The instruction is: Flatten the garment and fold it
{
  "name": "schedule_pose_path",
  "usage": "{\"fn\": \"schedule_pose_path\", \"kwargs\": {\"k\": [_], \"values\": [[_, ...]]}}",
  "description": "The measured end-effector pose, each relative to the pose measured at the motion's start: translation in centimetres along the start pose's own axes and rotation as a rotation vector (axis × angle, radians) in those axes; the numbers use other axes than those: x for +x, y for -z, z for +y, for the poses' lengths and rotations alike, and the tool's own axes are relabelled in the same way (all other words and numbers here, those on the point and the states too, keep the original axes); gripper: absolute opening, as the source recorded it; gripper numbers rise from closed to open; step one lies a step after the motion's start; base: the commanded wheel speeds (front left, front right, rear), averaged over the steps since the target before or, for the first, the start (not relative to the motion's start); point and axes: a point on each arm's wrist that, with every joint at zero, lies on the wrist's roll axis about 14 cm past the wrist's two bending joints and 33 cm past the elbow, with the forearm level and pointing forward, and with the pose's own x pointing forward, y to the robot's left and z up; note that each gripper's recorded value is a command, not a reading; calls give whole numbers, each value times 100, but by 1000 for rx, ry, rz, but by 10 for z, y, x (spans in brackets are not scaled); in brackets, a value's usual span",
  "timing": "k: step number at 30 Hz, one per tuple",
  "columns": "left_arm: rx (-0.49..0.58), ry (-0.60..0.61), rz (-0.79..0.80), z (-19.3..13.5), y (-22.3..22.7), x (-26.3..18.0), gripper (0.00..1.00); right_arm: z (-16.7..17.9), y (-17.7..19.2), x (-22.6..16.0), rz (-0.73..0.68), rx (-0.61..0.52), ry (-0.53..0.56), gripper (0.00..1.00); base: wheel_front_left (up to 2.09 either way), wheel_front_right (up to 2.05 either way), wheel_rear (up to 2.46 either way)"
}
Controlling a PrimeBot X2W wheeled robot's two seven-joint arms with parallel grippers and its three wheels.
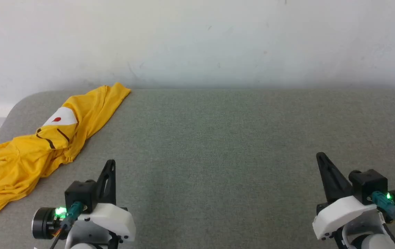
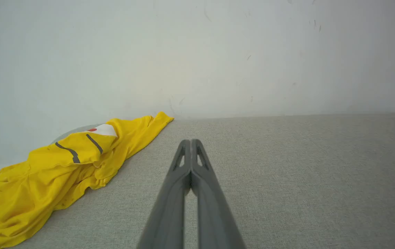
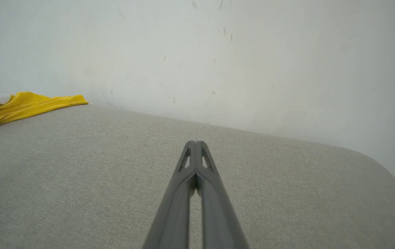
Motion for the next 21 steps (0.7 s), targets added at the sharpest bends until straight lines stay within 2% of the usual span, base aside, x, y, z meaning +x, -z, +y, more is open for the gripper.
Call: {"fn": "schedule_pose_path", "kwargs": {"k": [21], "values": [[0,0,0,0,0,0,0,0,0,0,0,0,0,0,0,0,0]]}}
